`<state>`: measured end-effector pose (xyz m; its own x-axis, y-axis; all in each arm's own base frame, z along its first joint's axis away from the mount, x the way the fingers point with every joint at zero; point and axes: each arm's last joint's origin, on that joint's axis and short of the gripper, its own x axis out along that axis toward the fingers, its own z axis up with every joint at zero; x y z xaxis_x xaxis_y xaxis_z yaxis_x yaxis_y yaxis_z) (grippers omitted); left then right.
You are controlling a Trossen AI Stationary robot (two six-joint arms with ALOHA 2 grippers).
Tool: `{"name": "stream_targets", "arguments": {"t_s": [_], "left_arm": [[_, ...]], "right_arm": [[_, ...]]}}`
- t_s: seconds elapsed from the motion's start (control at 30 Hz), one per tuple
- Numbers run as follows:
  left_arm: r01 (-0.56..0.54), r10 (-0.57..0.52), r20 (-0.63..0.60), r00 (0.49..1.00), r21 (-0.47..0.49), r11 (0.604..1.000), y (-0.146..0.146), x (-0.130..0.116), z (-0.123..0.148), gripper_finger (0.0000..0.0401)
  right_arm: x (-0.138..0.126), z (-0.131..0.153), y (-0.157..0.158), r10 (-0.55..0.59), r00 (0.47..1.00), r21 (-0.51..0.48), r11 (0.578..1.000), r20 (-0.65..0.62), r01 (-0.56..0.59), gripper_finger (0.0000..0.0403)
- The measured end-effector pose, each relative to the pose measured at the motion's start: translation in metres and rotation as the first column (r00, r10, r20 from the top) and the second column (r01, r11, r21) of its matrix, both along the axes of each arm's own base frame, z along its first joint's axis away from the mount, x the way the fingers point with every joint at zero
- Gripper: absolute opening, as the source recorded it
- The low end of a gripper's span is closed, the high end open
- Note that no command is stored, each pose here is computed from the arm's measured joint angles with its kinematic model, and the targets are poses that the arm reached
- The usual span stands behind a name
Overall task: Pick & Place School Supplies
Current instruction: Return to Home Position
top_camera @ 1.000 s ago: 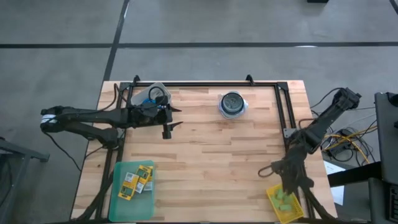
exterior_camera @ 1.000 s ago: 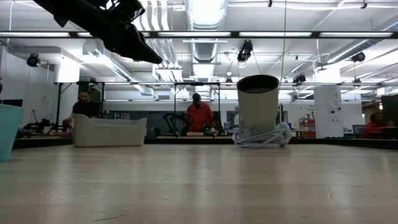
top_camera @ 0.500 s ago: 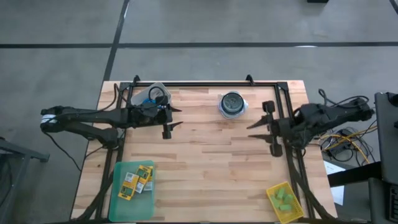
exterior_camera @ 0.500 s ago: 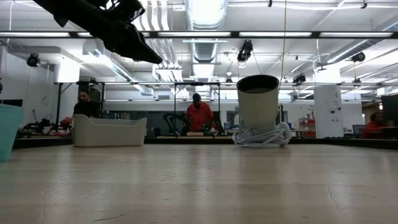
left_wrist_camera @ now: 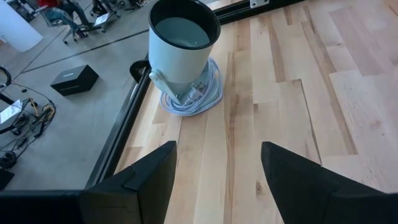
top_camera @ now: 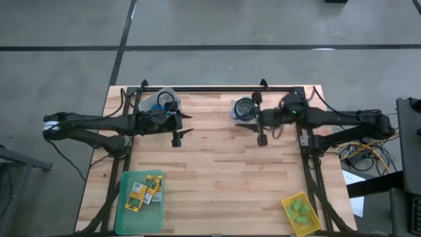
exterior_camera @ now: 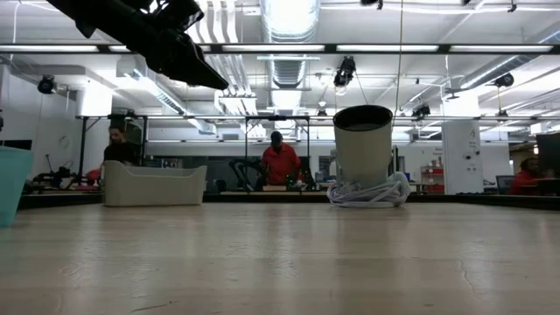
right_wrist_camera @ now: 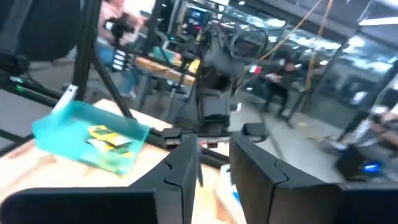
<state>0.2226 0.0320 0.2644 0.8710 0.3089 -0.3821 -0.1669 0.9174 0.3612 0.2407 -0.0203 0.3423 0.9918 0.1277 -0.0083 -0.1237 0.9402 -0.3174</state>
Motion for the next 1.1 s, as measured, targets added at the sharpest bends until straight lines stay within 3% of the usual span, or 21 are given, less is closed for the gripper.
{"name": "stream_targets", "arguments": {"t_s": [0.13,0.27,0.43,0.7,0.93,1.1], "left_arm": [[0.0,0.0,0.0,1.0,0.0,1.0,0.0,0.0,0.0,0.0241],[0.0,0.0,0.0,1.0,0.0,1.0,0.0,0.0,0.0,0.0241],[0.0,0.0,0.0,1.0,0.0,1.0,0.0,0.0,0.0,0.0241],[0.0,0.0,0.0,1.0,0.0,1.0,0.0,0.0,0.0,0.0241],[0.0,0.0,0.0,1.0,0.0,1.0,0.0,0.0,0.0,0.0241],[0.0,0.0,0.0,1.0,0.0,1.0,0.0,0.0,0.0,0.0241]], "right_arm": [[0.006,-0.016,-0.019,0.073,0.996,0.083,0.994,-0.054,-0.068,0.0077],[0.009,-0.03,-0.032,0.041,0.991,0.223,0.975,-0.124,-0.012,0.007],[0.001,-0.043,-0.04,0.032,0.974,0.277,0.96,-0.225,0.032,0.0075],[-0.028,-0.045,-0.043,0.053,0.976,0.078,0.996,-0.211,-0.037,0.0077],[-0.057,-0.069,-0.045,0.015,0.977,0.101,0.995,-0.215,0.007,0.0077],[-0.077,-0.088,-0.041,0.024,0.993,0.136,0.991,-0.116,-0.009,0.0079]]}}
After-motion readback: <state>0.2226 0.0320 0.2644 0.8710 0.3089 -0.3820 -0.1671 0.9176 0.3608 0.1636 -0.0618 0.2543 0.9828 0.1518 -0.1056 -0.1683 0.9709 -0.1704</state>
